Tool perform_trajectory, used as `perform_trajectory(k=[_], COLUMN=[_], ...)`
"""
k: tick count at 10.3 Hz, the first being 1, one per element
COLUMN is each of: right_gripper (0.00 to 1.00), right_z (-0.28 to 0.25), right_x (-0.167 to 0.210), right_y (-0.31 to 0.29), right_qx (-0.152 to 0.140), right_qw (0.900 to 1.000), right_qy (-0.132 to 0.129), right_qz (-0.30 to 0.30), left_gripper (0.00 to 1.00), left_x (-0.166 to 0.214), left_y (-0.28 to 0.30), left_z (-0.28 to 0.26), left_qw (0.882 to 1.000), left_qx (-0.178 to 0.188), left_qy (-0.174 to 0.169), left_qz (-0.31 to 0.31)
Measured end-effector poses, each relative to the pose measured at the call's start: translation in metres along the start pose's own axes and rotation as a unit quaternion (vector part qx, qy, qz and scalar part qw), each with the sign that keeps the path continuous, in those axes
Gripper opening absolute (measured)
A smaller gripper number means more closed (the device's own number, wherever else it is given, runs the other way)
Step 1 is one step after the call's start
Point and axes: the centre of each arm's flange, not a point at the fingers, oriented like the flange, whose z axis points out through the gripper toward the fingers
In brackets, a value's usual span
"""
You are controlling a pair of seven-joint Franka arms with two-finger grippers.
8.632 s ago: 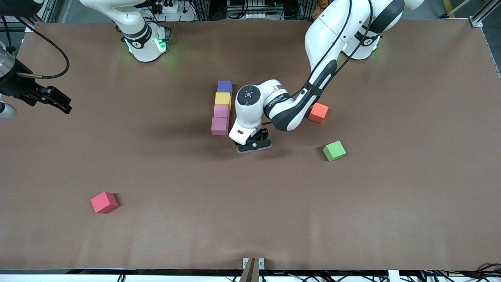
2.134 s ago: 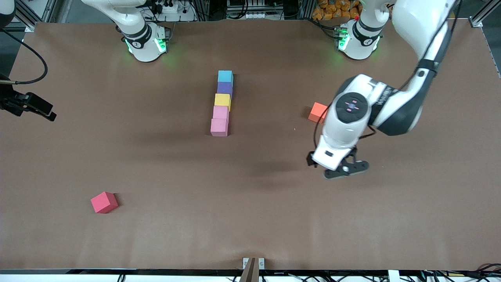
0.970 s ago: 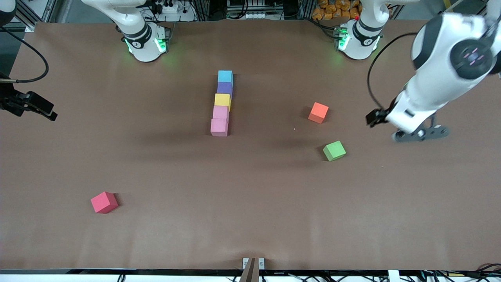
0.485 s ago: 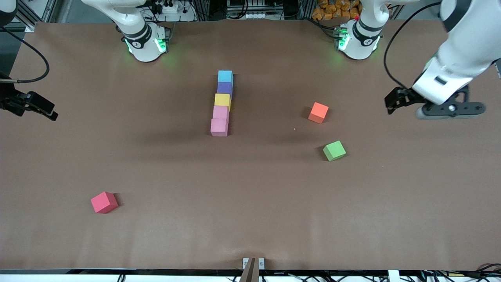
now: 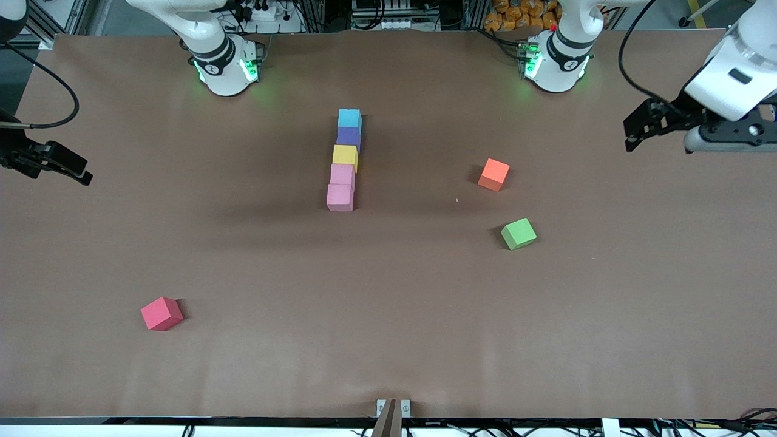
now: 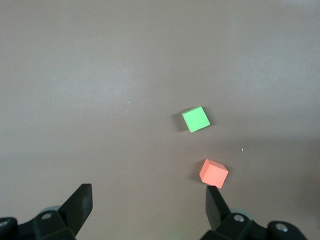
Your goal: Arrange blocks into number 1
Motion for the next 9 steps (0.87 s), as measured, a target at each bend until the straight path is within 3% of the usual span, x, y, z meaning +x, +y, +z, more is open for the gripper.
perform_trajectory(k=[9], right_gripper=[1.00], right_z=[0.0007], right_x=[-0.0009], right_y=[-0.0001], right_qx=[0.000], right_qw=[1.000], right_qy=[-0.004], right_qz=[0.000], left_gripper=[1.00], left_x=[0.0055], left_y=[0.0092], left_z=[-0.0073], left_qw=[1.000], left_qx=[-0.011], left_qy=[-0.004], left_qz=[0.010])
